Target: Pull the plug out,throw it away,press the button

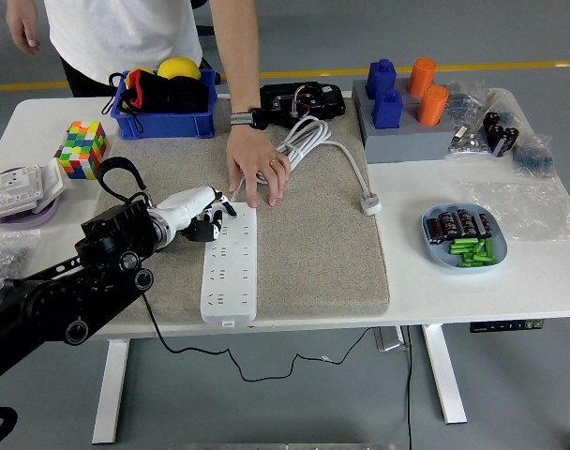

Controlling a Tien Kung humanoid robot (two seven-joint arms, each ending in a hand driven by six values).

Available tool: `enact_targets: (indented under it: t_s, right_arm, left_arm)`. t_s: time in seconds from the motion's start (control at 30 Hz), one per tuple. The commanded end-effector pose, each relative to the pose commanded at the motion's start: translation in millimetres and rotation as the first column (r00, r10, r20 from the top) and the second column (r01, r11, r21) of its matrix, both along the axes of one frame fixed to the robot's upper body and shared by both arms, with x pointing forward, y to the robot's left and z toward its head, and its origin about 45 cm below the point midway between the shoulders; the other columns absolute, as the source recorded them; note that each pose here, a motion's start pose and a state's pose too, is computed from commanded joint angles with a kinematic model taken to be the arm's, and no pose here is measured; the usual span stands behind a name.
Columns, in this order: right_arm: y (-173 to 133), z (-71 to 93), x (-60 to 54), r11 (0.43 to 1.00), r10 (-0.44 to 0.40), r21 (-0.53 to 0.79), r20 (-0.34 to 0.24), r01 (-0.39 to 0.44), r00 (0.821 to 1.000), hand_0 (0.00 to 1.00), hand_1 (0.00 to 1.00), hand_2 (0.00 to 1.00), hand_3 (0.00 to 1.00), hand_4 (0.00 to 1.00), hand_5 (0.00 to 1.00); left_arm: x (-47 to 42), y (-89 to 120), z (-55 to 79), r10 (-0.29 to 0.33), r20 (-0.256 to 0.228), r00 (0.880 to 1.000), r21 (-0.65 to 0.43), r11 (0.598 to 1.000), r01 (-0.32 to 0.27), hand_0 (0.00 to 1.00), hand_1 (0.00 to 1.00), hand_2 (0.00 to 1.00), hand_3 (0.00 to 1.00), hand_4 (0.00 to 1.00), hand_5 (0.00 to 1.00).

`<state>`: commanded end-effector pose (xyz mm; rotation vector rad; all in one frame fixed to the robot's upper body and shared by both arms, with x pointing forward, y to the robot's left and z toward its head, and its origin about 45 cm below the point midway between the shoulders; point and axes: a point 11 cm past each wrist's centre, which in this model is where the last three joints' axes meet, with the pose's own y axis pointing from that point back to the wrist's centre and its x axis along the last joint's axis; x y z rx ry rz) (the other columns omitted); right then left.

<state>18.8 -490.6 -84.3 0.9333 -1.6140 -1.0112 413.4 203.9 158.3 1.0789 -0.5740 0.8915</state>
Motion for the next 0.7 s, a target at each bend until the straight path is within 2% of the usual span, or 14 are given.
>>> enact_targets:
  t_s: [0.17,0.3,0.4,0.47,0.5,0.67,0.7]
  right_arm:
    - [0,0.1,-0.4,1.0,-0.001,-0.001,-0.001,0.001,1.0,0.733,0.678,0.66,0.632,0.745,0.597]
    - [0,0.3,1.0,1.0,-0.001,-0.001,0.002,0.001,1.0,0.733,0.678,0.66,0.632,0.745,0.597]
    - [0,0.2,1.7,1.0,0.001,-0.001,0.003,-0.001,1.0,0.733,0.678,0.66,0.632,0.745,0.597]
    - [0,0.2,1.6,1.0,0.001,-0.001,0.003,-0.001,1.0,0.733,0.678,0.66,0.632,0.745,0.597]
    - [0,0.1,1.3,1.0,0.001,-0.001,0.002,-0.001,1.0,0.733,0.678,0.66,0.632,0.745,0.597]
    - [-1,0.3,0.4,1.0,0.0,-0.003,0.0,0.0,1.0,0.733,0.678,0.66,0.632,0.745,0.597]
    - [-1,0.4,0.5,1.0,0.001,-0.003,0.001,-0.001,1.0,0.733,0.678,0.66,0.632,0.744,0.598]
  left_arm:
    - [6.6,-1,30.2,0.007,0.077,0.997,-0.049,0.999,-0.003,0.052,0.011,0.15,0.64,0.028,0.002]
    - [8.4,3,55.1,0.021,0.16,0.987,-0.101,0.995,-0.005,0.064,0.023,0.154,0.64,0.043,0.002]
    - [8.1,15,75.6,0.046,0.27,0.962,-0.157,0.988,-0.003,0.064,0.023,0.154,0.64,0.043,0.002]
    - [6.0,27,84.4,0.081,0.318,0.945,-0.198,0.98,-0.017,0.064,0.023,0.154,0.64,0.043,0.002]
    - [5.4,36,88.0,0.107,0.332,0.937,-0.216,0.976,-0.035,0.233,0.212,0.287,0.689,0.507,0.002]
    - [-1.4,76,86.5,0.226,0.336,0.914,-0.269,0.953,-0.137,0.233,0.212,0.287,0.689,0.507,0.002]
    - [-3.3,82,85.1,0.246,0.337,0.909,-0.274,0.949,-0.156,0.694,0.698,0.675,0.775,0.682,0.013]
